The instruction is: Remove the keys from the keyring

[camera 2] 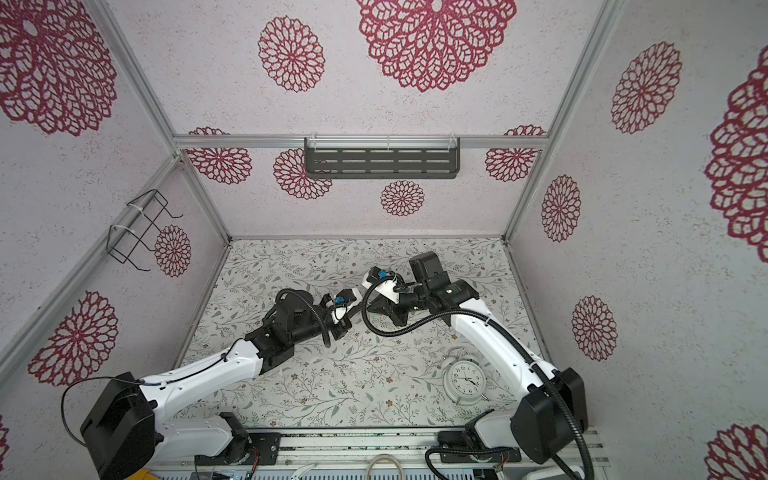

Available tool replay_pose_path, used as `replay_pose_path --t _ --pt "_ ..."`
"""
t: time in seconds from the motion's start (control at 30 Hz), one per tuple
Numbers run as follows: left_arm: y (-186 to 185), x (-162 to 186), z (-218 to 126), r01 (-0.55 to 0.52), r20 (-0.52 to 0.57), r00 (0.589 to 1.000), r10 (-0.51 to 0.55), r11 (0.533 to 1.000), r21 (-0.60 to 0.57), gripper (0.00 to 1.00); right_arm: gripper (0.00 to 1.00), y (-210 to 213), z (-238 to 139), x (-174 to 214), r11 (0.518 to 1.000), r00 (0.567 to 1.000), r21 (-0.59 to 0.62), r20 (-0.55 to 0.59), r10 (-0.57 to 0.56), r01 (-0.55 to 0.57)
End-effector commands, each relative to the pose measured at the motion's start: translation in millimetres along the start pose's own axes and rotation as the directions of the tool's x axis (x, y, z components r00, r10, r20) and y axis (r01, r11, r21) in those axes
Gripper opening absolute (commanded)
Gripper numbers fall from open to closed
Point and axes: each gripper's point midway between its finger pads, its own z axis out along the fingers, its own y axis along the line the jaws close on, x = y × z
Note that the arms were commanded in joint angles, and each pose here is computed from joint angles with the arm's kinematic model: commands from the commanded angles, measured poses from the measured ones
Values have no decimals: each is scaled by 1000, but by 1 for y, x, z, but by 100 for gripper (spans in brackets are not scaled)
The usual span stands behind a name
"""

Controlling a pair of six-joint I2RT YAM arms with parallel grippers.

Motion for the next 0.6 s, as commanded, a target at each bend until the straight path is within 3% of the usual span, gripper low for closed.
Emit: replay_pose_path --t 0.0,0.23,0.57 --pt "23 1 -7 -41 -15 999 40 989 -139 0 0 18 -9 4 998 999 -53 -44 11 -14" --pt "26 4 -7 -60 -26 998 56 985 -164 0 0 14 -11 18 999 990 -32 -139 13 -17" --pt "28 9 -6 -85 -47 996 77 979 -188 0 0 7 -13 22 1000 983 0 -182 -13 14"
